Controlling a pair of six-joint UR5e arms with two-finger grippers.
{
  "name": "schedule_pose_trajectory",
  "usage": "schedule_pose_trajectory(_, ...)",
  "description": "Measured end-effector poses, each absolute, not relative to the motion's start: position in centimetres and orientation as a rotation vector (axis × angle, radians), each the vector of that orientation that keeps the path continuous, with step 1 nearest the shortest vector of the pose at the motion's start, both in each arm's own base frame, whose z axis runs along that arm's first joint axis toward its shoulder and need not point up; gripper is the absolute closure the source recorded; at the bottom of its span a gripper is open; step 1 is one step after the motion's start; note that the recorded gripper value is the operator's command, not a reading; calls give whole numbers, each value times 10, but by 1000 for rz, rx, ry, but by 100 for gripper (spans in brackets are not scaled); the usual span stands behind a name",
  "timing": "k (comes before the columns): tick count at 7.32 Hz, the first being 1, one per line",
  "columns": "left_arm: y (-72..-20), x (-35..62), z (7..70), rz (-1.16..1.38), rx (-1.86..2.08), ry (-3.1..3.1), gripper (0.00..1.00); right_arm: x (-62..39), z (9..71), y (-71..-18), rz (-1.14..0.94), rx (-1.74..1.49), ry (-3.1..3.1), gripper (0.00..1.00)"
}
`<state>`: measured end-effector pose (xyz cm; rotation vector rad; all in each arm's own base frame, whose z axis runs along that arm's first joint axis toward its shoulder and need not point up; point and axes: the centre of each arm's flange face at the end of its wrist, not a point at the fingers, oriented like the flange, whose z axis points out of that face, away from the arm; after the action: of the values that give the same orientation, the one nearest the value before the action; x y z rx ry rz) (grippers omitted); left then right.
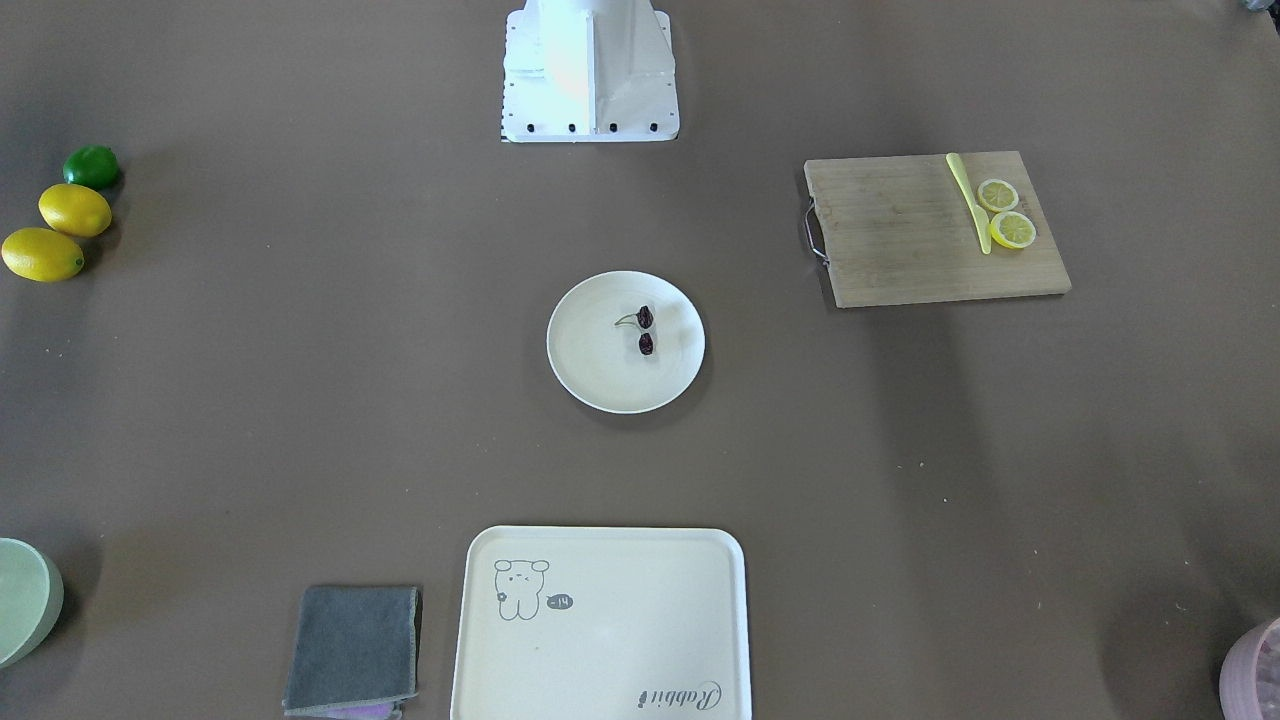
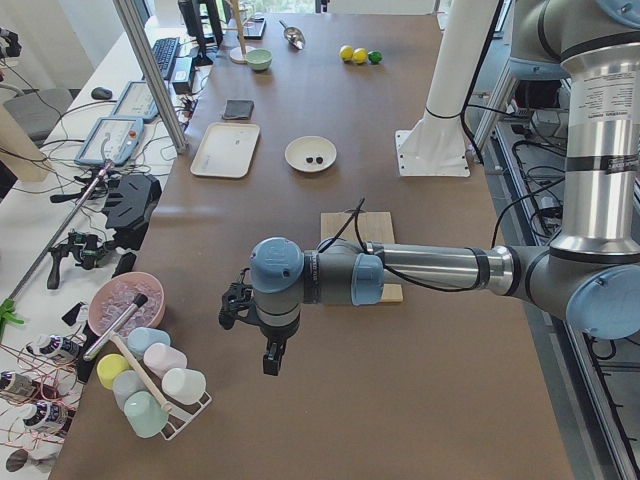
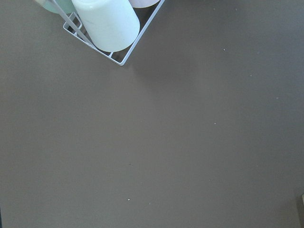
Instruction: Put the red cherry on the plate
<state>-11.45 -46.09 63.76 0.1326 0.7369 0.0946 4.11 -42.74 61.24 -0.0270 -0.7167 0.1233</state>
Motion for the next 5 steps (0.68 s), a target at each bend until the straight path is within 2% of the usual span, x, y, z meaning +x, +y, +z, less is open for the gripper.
schedule_pose_trajectory(5,-461,-114,638,96,132,737,2,41,615,-425,125,-32,-717,0)
